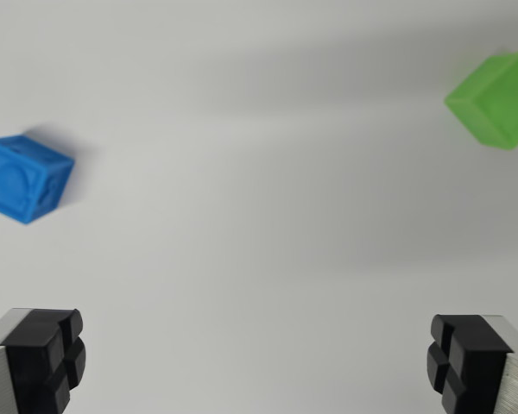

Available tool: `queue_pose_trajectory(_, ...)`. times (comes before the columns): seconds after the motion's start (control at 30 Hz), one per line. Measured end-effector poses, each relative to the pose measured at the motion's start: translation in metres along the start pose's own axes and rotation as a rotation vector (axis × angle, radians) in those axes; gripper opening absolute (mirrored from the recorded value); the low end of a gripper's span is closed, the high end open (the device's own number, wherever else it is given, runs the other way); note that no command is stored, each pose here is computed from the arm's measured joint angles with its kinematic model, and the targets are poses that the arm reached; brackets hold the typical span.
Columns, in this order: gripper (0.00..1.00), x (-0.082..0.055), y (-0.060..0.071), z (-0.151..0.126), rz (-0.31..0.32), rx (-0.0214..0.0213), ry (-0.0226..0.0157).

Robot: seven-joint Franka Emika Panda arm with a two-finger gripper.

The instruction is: Stack cube

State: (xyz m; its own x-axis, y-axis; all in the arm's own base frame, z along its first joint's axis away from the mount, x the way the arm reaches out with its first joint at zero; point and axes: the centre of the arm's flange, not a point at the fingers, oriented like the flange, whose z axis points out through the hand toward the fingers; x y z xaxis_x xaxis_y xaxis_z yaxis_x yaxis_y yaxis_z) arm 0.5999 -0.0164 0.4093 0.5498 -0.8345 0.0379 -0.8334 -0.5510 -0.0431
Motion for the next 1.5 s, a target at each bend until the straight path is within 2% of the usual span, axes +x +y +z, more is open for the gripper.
queue_pose_trajectory(0.23, 1.00, -0.011, -0.009, 0.012, 0.028, -0.0029, -0.0024)
queue_pose_trajectory(0.67, 1.00, -0.036, -0.030, 0.039, 0.089, -0.0115, -0.0079)
queue_pose_trajectory(1.13, 1.00, -0.068, -0.056, 0.073, 0.164, -0.0239, -0.0151)
queue_pose_trajectory(1.5, 1.00, -0.094, -0.077, 0.101, 0.225, -0.0328, -0.0186)
